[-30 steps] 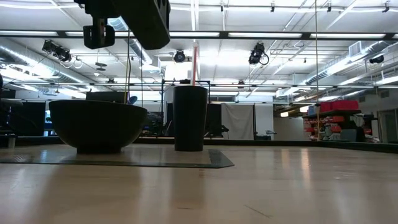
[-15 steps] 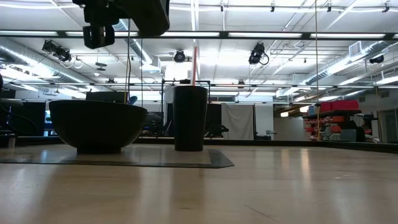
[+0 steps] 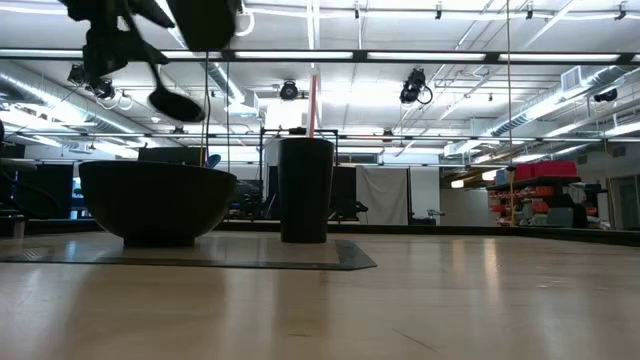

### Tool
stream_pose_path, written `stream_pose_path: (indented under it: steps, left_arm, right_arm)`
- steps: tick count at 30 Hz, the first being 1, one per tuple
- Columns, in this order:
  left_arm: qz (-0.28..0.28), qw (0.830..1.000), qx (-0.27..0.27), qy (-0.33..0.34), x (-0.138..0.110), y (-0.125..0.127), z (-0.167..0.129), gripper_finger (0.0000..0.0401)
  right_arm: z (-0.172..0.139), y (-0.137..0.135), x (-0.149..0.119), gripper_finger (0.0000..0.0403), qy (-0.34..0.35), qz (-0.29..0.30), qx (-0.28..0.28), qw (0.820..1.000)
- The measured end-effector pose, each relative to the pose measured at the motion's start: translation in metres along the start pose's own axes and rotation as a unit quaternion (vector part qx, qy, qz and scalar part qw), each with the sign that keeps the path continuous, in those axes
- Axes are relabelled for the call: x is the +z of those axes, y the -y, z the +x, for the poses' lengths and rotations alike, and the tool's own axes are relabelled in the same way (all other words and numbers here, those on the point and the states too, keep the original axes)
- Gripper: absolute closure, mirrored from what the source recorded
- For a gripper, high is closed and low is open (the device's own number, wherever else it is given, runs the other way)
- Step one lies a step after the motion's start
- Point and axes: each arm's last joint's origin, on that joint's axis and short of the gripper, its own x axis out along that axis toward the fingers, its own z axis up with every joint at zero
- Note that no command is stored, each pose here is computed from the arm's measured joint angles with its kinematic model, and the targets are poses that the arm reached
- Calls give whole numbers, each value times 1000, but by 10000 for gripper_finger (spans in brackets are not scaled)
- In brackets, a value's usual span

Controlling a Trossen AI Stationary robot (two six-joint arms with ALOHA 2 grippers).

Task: Pick & Place Utensil
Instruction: Put the spoon into the black bowl on the table mat

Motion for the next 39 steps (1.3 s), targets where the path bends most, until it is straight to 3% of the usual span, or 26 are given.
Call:
stream_pose_path:
  steps: [5, 8, 15, 21, 26, 39]
  left_arm:
    - [28, 999, 32, 32, -1, -7, -12, 192]
    - [32, 998, 32, 34, -2, -6, -12, 200]
    - [53, 998, 29, 25, -6, -3, -12, 208]
    - [61, 997, 26, 27, -8, -2, -13, 209]
    - [65, 997, 30, 34, -9, -1, -14, 208]
    - [67, 997, 27, 32, -10, 0, -14, 208]
  right_arm:
    - [24, 28, -12, 397, -17, 122, 29, 992]
    - [35, 43, -28, 397, -31, 196, 14, 980]
    - [48, 58, -63, 397, -65, 268, -10, 961]
    - [52, 62, -75, 397, -77, 278, -16, 957]
    - [58, 48, -86, 397, -76, 278, -1, 958]
    - [56, 32, -99, 397, -92, 222, 12, 971]
